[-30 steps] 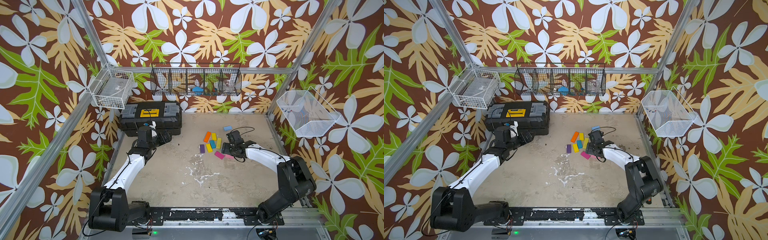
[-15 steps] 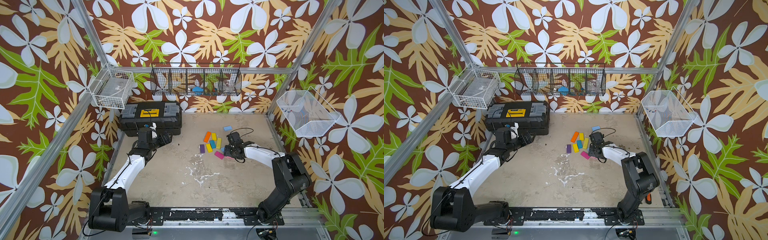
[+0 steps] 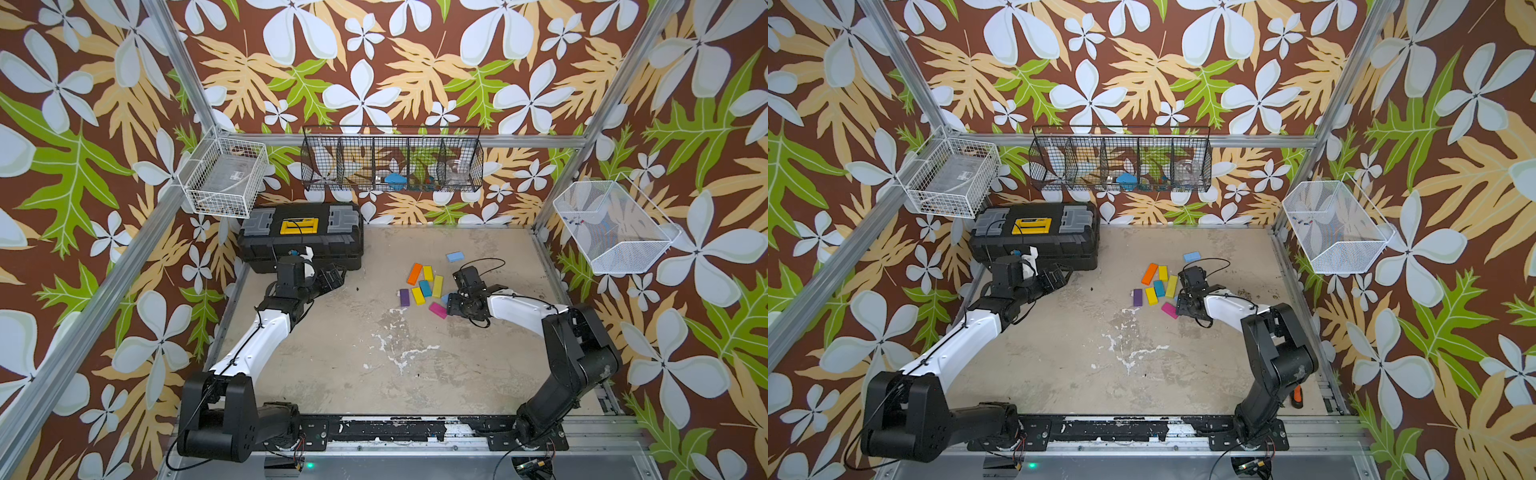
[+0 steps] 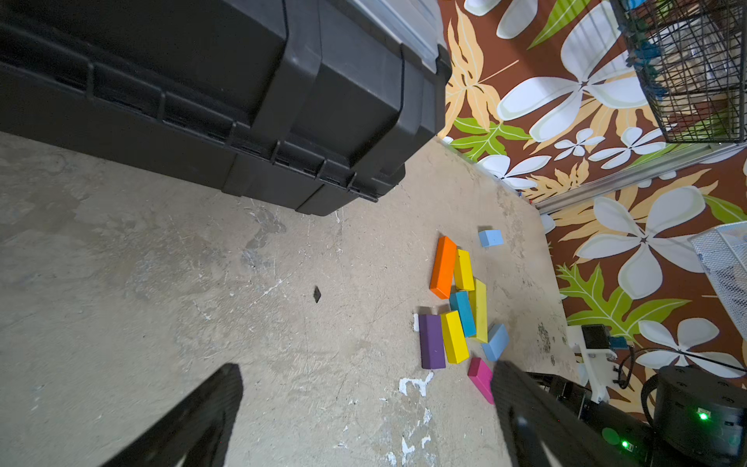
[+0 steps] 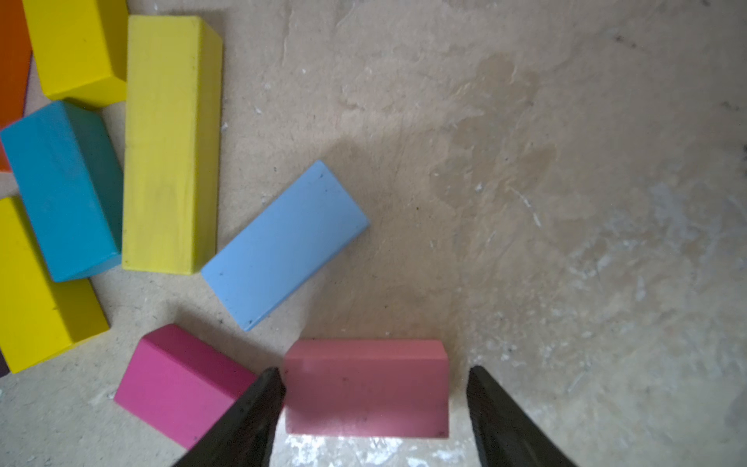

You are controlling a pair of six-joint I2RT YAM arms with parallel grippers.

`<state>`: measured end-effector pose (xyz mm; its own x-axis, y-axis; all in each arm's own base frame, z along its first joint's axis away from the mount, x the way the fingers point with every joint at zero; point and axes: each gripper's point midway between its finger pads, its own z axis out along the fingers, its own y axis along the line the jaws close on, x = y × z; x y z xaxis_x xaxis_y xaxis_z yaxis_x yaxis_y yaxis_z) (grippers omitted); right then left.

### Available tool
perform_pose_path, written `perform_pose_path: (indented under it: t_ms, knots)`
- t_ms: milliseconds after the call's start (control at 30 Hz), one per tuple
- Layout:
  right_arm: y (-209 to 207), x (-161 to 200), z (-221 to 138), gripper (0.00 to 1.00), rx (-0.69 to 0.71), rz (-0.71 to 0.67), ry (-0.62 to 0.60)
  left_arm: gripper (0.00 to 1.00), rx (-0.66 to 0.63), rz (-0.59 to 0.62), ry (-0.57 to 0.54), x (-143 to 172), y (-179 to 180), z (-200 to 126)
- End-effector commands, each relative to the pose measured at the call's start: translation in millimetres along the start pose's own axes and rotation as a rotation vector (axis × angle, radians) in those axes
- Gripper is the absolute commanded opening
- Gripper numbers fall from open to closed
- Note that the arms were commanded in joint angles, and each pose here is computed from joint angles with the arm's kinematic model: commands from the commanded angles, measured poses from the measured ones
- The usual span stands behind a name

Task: Assemble the letter c with building blocks
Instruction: Adjust the building block at the center of the board.

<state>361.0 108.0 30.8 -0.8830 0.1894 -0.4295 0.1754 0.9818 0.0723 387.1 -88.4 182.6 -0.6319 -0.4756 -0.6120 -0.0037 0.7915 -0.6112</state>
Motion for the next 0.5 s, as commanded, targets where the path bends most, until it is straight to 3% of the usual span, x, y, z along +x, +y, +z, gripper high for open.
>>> perform_pose_path:
  t_ms: [0, 233, 467]
  knots:
    - [0.8, 3.6, 2.2, 0.75, -0.001, -0.023, 0.011, 1.00, 0.010, -0.002, -0.007, -1.7, -2.1, 0.6]
    - [1.2, 6.4, 3.6, 0.78, 0.000, -0.047, 0.017, 1.00, 0.011, -0.009, -0.003, -0.6, -1.7, 1.6]
    - [-1.9, 7.0, 0.7, 0.70, 0.009, -0.065, 0.009, 1.00, 0.009, -0.012, 0.000, 0.6, -0.8, 1.8]
